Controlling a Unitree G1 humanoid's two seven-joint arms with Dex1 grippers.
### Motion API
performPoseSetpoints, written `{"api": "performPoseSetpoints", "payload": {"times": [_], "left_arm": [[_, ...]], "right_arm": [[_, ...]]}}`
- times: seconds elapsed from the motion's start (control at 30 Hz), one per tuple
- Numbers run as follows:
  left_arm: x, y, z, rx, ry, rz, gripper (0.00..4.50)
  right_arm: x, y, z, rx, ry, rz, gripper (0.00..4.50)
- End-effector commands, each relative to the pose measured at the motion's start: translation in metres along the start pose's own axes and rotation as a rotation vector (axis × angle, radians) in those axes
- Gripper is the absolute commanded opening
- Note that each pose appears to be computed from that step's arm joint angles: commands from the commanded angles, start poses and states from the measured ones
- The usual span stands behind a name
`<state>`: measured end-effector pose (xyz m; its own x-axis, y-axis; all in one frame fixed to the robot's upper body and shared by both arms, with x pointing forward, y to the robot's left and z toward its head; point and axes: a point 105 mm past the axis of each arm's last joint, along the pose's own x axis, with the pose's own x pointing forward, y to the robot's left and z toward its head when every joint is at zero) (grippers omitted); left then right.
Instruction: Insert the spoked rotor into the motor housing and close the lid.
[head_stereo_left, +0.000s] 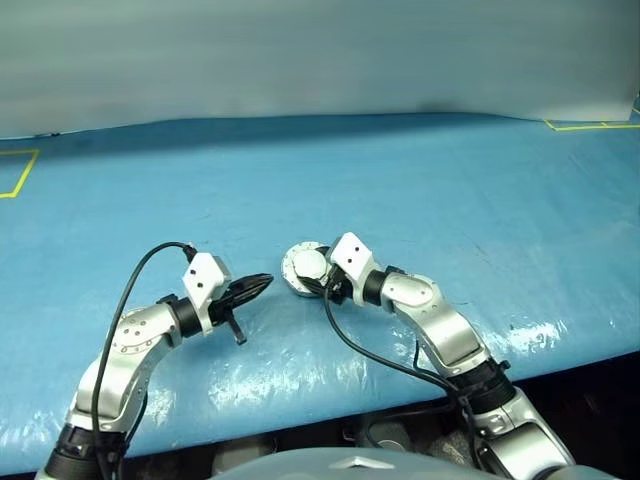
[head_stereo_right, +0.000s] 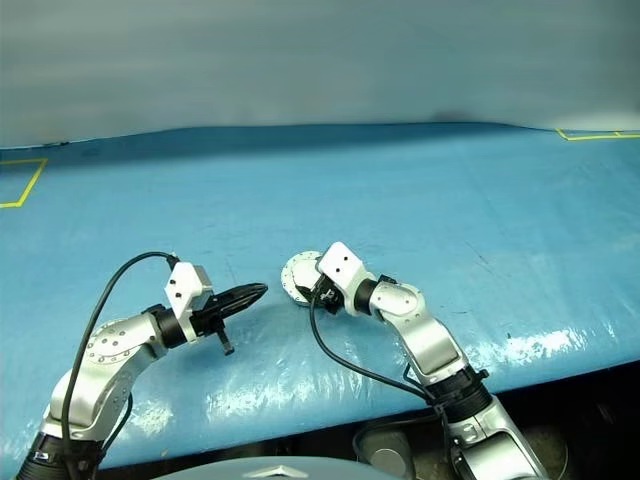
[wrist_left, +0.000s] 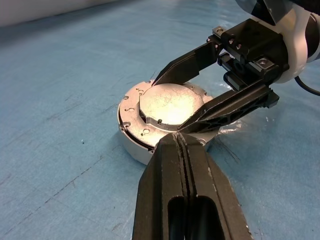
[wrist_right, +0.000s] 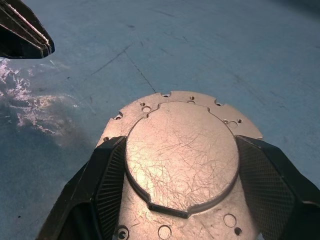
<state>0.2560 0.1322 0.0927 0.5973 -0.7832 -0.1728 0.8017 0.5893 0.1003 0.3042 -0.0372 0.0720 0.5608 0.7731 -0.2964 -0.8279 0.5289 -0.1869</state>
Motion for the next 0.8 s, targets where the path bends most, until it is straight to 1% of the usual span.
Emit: {"api": "performPoseSetpoints", "payload": {"times": [0.03,0.17,0.33,0.5,0.63,0.8], "left_arm": [[0.002,-0.002,0.008,0.020,-0.022,-0.013,0.00],[0.002,-0.001,0.009,0.023,-0.022,-0.013,0.00],[0.002,0.000,0.007,0.028,-0.013,-0.008,0.00],[0.006,-0.003,0.007,0.024,-0.017,-0.017,0.00],[0.008,-0.002,0.006,0.030,-0.013,-0.011,0.00],[0.016,0.010,-0.006,0.047,0.028,0.072,0.00]], "right_arm": [[-0.001,0.005,-0.022,0.002,0.084,0.013,3.04],[0.002,0.000,-0.024,0.026,0.088,-0.039,3.04],[0.008,0.007,-0.024,0.063,0.098,-0.022,3.04],[0.010,0.007,-0.040,0.077,0.163,-0.025,3.04],[0.008,0.004,-0.059,0.110,0.232,-0.050,3.04],[0.005,0.008,-0.056,0.120,0.211,-0.028,3.04]]}}
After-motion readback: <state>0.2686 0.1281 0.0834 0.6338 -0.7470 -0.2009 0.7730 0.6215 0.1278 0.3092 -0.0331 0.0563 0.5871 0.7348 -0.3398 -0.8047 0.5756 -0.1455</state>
